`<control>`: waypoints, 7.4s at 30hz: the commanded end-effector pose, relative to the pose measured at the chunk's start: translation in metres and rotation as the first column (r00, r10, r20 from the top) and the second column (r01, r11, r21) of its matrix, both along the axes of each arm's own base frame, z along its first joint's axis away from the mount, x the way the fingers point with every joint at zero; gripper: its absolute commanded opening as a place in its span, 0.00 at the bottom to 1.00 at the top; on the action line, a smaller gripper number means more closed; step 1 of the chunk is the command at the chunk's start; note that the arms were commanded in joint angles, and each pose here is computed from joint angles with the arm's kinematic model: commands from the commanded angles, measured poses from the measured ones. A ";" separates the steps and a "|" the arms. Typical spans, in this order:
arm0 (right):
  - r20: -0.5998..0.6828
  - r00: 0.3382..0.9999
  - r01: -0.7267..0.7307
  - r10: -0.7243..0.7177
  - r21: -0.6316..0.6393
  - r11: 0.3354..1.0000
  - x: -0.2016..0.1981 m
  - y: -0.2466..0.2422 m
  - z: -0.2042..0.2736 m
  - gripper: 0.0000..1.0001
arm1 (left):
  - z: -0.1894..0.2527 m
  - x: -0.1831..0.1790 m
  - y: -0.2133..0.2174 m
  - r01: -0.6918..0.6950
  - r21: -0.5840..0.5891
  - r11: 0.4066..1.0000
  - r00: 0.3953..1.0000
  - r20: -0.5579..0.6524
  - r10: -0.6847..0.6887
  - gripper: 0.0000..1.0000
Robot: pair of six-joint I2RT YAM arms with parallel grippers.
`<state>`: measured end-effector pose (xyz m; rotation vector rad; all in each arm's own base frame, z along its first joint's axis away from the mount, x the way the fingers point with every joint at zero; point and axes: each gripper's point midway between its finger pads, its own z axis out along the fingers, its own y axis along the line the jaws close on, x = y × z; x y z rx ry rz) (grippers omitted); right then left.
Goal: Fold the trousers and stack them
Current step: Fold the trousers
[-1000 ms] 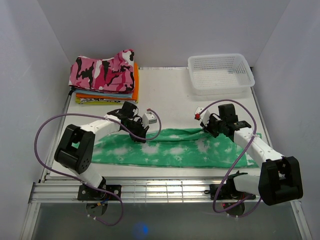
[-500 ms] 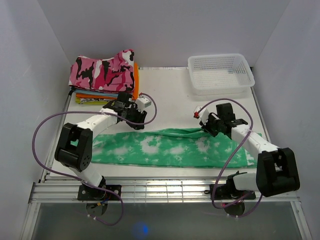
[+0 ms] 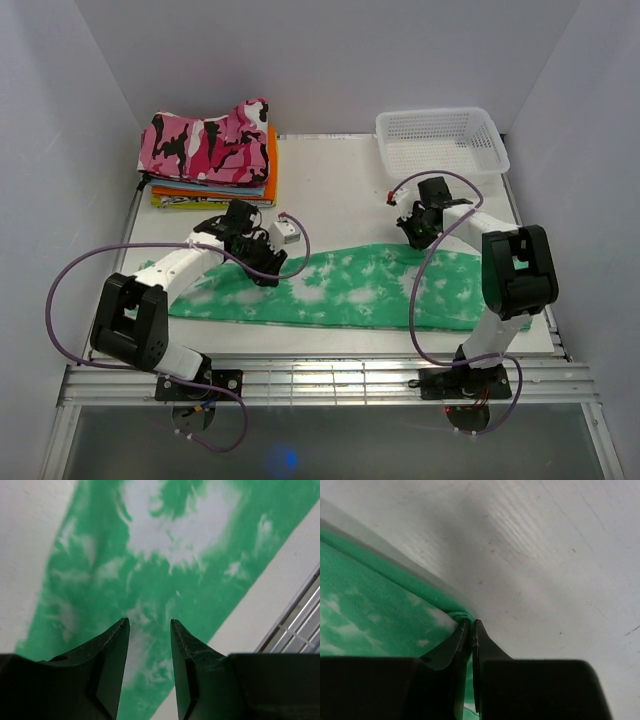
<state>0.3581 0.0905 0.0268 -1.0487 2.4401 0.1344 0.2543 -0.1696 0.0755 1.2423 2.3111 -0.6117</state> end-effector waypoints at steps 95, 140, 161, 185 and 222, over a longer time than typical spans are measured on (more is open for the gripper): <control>-0.305 0.951 -0.034 0.057 0.079 0.996 -0.073 -0.020 0.030 0.63 | -0.061 -0.097 -0.045 0.342 0.152 0.927 0.939 -0.107 -0.328 0.39; -0.545 0.837 0.062 -0.044 0.014 0.998 -0.066 -0.076 0.011 0.61 | -0.008 0.060 0.348 -0.577 0.291 0.763 0.776 -0.095 0.623 0.47; -0.558 0.828 0.069 -0.057 0.000 0.998 -0.061 -0.076 0.005 0.61 | -0.037 0.073 0.340 -0.606 0.229 0.762 0.739 -0.194 0.646 0.34; -0.548 0.834 0.064 -0.070 -0.031 0.997 -0.065 -0.081 -0.006 0.56 | -0.015 0.072 0.364 -0.681 0.287 0.673 0.688 -0.063 0.723 0.00; -0.328 0.941 -0.031 0.086 0.168 0.985 -0.075 -0.049 0.049 0.78 | 0.022 0.062 0.151 -0.453 0.079 0.888 0.880 -0.123 0.459 0.55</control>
